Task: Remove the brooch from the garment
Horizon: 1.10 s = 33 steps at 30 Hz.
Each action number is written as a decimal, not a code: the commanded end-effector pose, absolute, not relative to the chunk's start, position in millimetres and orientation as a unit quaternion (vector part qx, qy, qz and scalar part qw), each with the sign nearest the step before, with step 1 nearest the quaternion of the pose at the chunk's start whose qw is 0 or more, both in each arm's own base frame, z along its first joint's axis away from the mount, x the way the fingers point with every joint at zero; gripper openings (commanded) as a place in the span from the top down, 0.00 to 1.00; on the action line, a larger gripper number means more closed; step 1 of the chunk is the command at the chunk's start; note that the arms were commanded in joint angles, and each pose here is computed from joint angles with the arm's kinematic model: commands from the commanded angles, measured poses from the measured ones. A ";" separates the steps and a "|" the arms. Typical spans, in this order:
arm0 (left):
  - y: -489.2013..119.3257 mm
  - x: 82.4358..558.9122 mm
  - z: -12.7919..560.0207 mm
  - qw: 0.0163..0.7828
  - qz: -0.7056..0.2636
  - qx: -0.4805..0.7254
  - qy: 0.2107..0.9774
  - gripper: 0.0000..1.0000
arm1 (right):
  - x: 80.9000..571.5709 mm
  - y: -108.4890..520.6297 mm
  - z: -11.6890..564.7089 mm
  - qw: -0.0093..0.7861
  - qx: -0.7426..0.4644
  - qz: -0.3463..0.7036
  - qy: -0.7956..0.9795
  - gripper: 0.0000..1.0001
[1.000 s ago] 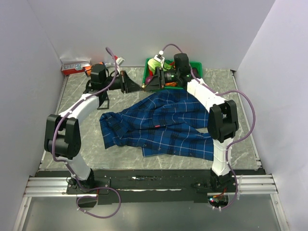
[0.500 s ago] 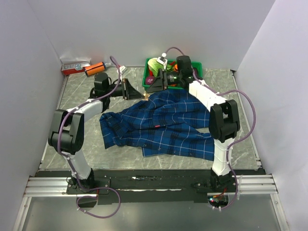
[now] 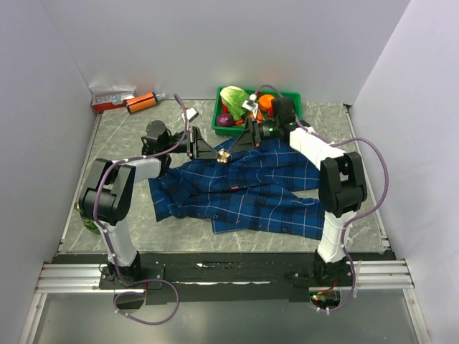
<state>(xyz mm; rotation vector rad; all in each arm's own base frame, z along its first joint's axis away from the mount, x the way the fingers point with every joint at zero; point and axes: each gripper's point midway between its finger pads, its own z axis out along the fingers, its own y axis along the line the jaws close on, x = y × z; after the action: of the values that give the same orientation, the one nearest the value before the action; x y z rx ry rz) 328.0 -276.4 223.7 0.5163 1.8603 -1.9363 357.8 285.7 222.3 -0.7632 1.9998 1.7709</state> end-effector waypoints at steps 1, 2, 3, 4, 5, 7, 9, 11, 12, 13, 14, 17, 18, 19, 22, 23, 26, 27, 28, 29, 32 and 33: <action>-276.0 319.4 232.3 0.214 -0.697 0.218 0.649 0.99 | 329.3 301.2 257.9 0.208 -0.334 0.641 0.659 0.38; -276.0 319.5 231.9 0.214 -0.697 0.218 0.649 0.99 | 325.1 303.5 259.9 0.203 -0.338 0.646 0.653 0.37; -275.9 319.4 231.3 0.213 -0.696 0.218 0.650 0.99 | 320.4 306.4 262.1 0.190 -0.332 0.653 0.653 0.37; -276.1 319.9 230.7 0.211 -0.696 0.218 0.650 0.99 | 315.6 307.6 260.3 0.181 -0.330 0.658 0.652 0.37; -276.1 320.1 231.1 0.212 -0.696 0.219 0.650 0.99 | 316.3 308.8 263.3 0.191 -0.339 0.659 0.643 0.37; -276.8 320.3 230.3 0.210 -0.696 0.220 0.651 0.99 | 311.5 309.3 262.2 0.178 -0.333 0.665 0.645 0.38; -276.3 320.8 230.1 0.210 -0.696 0.219 0.651 0.99 | 310.0 309.3 260.5 0.175 -0.332 0.665 0.646 0.41; -276.5 321.4 229.6 0.211 -0.696 0.220 0.650 0.99 | 310.2 309.4 260.2 0.174 -0.331 0.665 0.647 0.44; -276.6 321.7 230.3 0.211 -0.696 0.219 0.650 0.99 | 310.0 309.3 259.7 0.174 -0.331 0.665 0.647 0.46; -276.7 321.8 230.0 0.210 -0.697 0.218 0.650 0.99 | 309.4 309.1 259.5 0.173 -0.332 0.665 0.646 0.48; -276.6 321.8 230.5 0.211 -0.697 0.219 0.650 0.99 | 309.1 309.0 259.4 0.172 -0.332 0.666 0.646 0.53; -276.8 322.2 231.5 0.211 -0.696 0.221 0.649 0.99 | 307.8 309.4 259.3 0.168 -0.331 0.670 0.643 0.59; -276.8 322.4 231.9 0.212 -0.696 0.221 0.649 0.99 | 307.5 309.5 257.8 0.163 -0.327 0.672 0.645 0.60; -276.9 322.6 232.4 0.212 -0.696 0.222 0.649 0.99 | 308.2 309.8 258.9 0.167 -0.329 0.672 0.643 0.60; -277.3 322.1 232.6 0.213 -0.696 0.223 0.648 0.99 | 306.9 311.4 257.5 0.160 -0.328 0.674 0.642 0.63; -277.3 321.9 233.0 0.213 -0.696 0.223 0.648 0.99 | 306.5 311.8 257.5 0.160 -0.329 0.674 0.642 0.64; -278.1 320.6 232.7 0.211 -0.696 0.226 0.648 0.99 | 306.6 313.3 257.2 0.158 -0.329 0.675 0.641 0.66; -278.1 320.4 233.3 0.211 -0.696 0.227 0.648 0.99 | 306.6 313.3 257.5 0.157 -0.328 0.675 0.642 0.66; -278.1 320.4 233.1 0.212 -0.696 0.227 0.648 0.99 | 306.0 314.4 257.5 0.156 -0.329 0.676 0.641 0.66; -278.1 320.4 233.1 0.212 -0.695 0.228 0.648 0.99 | 306.0 314.4 257.5 0.156 -0.329 0.675 0.641 0.66; -279.0 319.5 233.1 0.210 -0.696 0.228 0.648 0.99 | 306.0 315.6 256.5 0.155 -0.328 0.675 0.642 0.67; -279.0 319.5 233.1 0.212 -0.695 0.230 0.648 0.99 | 305.6 316.1 256.0 0.153 -0.328 0.675 0.643 0.67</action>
<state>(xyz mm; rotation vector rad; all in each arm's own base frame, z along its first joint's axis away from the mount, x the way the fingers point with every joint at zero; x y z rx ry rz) 322.4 -277.0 223.9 0.5652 1.8463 -1.9478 316.0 314.7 229.7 -0.8287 1.9561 1.9390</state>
